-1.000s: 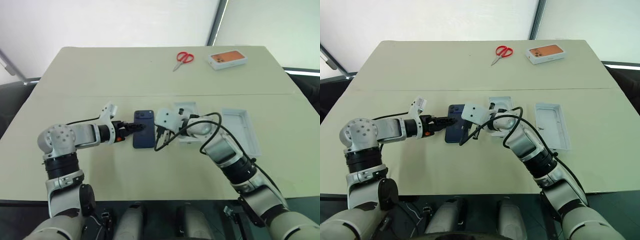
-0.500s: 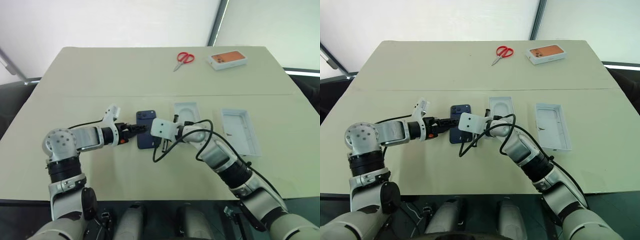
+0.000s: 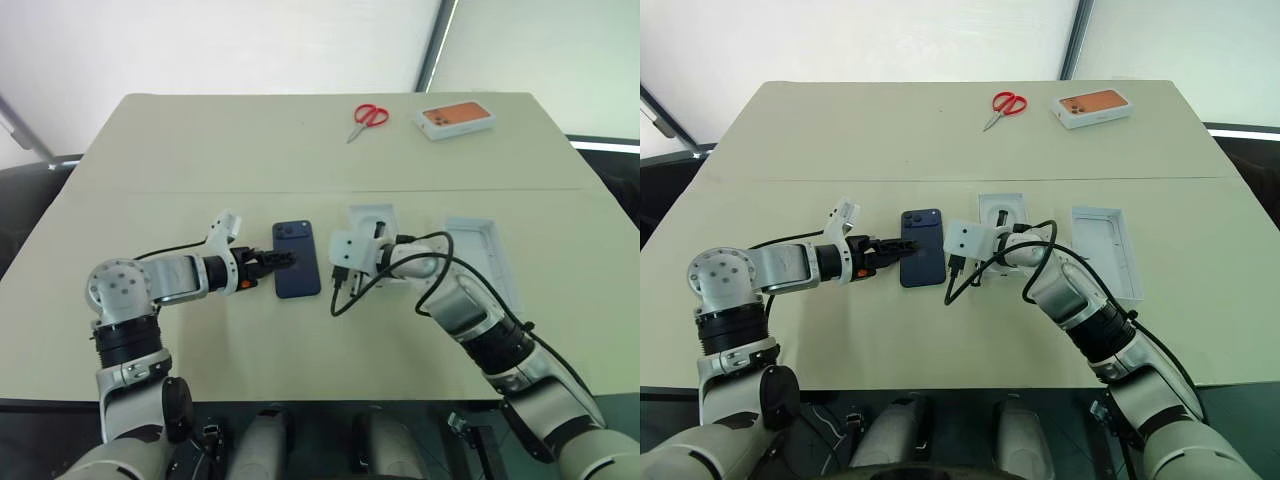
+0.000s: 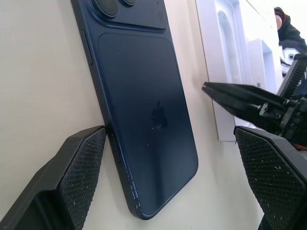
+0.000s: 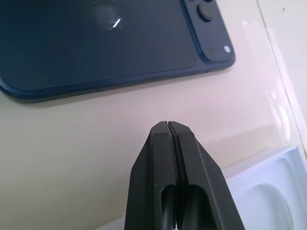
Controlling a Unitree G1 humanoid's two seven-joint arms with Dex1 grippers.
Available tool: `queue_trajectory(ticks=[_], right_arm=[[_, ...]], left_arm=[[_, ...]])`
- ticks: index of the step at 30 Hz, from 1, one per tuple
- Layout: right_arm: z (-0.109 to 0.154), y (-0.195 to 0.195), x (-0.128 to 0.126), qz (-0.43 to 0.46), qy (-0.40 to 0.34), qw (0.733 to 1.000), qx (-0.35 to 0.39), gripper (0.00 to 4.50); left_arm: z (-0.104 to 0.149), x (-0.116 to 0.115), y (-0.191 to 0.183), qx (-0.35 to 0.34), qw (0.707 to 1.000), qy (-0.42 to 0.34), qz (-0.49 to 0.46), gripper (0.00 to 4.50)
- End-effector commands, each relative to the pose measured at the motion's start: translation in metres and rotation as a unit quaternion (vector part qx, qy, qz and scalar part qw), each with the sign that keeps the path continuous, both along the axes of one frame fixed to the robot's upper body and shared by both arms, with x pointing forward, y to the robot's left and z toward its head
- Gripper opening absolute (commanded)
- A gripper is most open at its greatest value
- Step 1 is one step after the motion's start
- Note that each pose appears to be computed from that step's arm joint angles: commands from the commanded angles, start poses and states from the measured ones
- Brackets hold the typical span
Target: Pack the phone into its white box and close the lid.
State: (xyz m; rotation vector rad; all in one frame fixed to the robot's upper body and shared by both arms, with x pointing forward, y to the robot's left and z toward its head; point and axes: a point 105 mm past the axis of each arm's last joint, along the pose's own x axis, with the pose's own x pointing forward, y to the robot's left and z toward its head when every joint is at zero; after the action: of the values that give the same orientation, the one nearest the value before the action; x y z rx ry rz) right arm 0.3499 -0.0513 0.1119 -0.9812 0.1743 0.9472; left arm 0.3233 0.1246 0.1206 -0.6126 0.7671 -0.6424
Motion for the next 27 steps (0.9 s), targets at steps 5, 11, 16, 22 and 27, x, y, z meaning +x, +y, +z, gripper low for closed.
queue_trajectory(ticks=[5, 11, 16, 22, 27], right_arm=[[-0.008, 0.022, -0.006, 0.036, -0.002, 0.999, 0.000, 0.00], [-0.008, 0.031, -0.009, 0.050, 0.000, 0.999, 0.007, 0.00], [-0.005, 0.041, -0.011, 0.060, -0.003, 0.998, 0.018, 0.00], [-0.006, 0.042, -0.010, 0.060, -0.001, 0.998, 0.020, 0.00], [-0.008, 0.041, -0.011, 0.058, 0.001, 0.998, 0.020, 0.00]], left_arm=[[0.001, -0.004, -0.013, -0.018, 1.000, 0.003, -0.021, 4.45], [0.002, -0.004, -0.013, -0.020, 1.000, 0.002, -0.019, 4.45], [0.008, -0.005, -0.022, -0.048, 0.998, -0.002, -0.029, 4.45], [0.016, -0.004, -0.030, -0.075, 0.997, -0.009, -0.033, 4.45], [0.028, 0.002, -0.028, -0.117, 0.993, -0.016, -0.017, 4.45]])
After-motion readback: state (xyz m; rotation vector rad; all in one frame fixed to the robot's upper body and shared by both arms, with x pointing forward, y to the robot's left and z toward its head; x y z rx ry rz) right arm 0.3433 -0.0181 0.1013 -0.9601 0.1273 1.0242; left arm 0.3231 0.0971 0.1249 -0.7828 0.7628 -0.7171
